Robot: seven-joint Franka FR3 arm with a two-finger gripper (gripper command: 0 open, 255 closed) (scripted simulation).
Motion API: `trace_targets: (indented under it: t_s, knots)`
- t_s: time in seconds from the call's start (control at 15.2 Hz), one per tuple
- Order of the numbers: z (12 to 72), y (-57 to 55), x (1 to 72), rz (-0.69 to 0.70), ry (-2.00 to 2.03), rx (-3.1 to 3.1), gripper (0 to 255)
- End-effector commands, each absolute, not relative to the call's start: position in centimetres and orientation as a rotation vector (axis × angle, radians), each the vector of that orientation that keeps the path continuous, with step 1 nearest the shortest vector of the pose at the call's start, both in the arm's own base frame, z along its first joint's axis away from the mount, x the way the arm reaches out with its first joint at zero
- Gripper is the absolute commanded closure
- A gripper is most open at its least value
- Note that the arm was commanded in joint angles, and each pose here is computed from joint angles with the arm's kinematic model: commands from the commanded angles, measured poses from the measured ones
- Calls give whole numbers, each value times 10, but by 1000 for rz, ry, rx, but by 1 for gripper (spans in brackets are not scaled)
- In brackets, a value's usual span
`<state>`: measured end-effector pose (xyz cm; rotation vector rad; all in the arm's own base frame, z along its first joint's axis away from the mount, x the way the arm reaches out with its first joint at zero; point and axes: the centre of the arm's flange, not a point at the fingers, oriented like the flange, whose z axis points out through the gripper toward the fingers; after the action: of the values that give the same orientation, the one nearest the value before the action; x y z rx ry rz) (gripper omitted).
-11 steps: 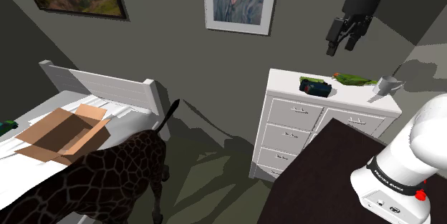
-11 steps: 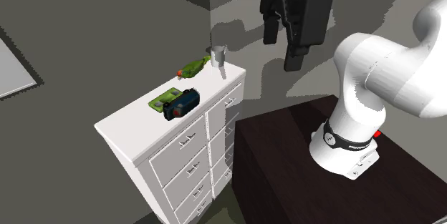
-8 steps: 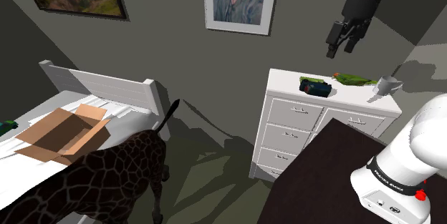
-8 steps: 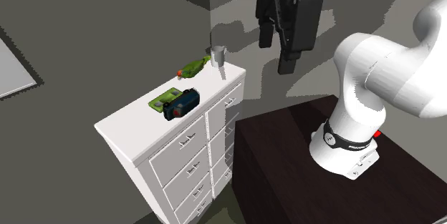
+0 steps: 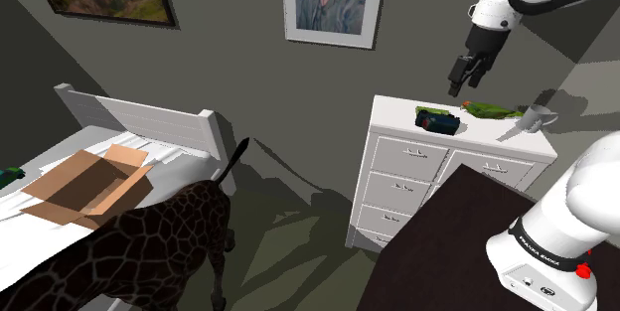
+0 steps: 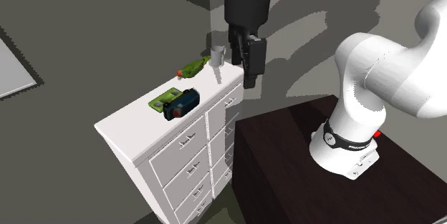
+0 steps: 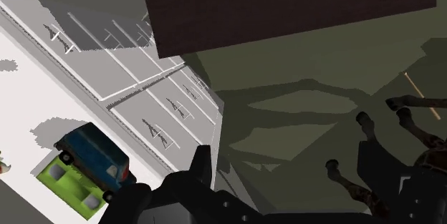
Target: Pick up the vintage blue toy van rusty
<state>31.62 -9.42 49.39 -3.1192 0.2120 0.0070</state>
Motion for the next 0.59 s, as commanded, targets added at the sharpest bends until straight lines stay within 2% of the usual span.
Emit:
trace_targets:
  t_s: [0.0, 0.53]
  knots:
    - [477, -111, 321, -6, 181, -3128, 0]
    - [407, -181, 345, -45, 72, -3157, 0]
